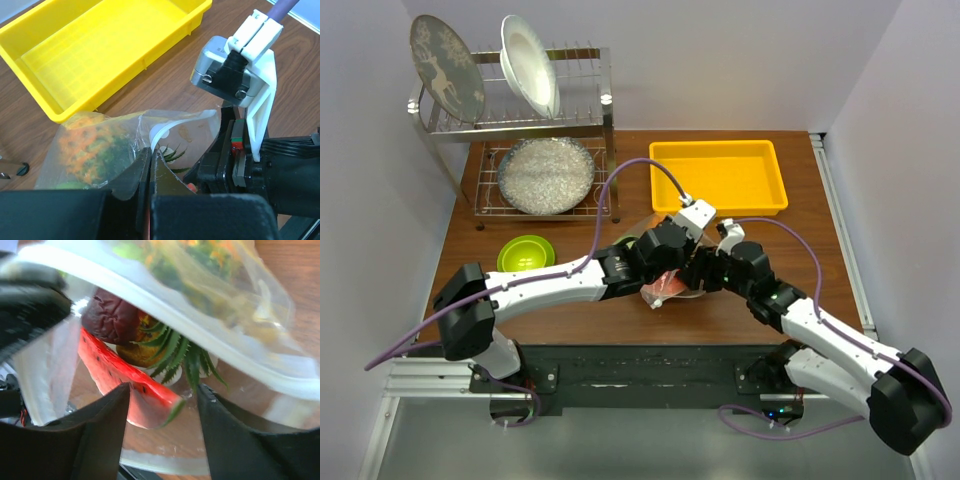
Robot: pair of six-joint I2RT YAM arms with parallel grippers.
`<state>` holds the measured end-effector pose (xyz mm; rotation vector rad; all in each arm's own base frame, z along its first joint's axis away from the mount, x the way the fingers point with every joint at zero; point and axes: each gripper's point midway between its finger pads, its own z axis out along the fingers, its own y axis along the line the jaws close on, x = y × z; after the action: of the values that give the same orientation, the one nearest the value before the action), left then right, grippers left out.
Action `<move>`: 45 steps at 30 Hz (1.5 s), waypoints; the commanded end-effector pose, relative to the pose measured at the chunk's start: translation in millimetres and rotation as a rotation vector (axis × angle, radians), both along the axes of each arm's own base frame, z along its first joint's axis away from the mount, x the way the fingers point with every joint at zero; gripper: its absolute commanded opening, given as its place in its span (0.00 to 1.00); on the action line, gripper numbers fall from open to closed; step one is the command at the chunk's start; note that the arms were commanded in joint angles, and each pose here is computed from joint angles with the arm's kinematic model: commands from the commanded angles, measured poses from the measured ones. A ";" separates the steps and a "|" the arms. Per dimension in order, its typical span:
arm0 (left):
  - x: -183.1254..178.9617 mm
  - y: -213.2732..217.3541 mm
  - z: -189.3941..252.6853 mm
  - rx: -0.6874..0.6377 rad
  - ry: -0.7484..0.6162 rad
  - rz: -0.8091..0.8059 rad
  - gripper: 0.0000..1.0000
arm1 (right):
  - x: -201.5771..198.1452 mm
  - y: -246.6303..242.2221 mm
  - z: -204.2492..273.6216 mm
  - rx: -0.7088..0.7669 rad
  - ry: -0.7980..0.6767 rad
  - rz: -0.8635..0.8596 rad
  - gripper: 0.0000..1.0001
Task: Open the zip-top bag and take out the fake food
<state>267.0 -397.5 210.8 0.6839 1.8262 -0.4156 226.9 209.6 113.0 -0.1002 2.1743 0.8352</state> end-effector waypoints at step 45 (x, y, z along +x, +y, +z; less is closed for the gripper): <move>41.5 88.5 24.4 -0.028 0.042 0.350 0.00 | -61.5 -51.7 157.4 -0.082 -0.025 -0.028 0.00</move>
<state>301.3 -333.2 215.0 0.4473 1.9380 -0.2197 176.3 170.5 251.6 -0.1074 2.1863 0.7558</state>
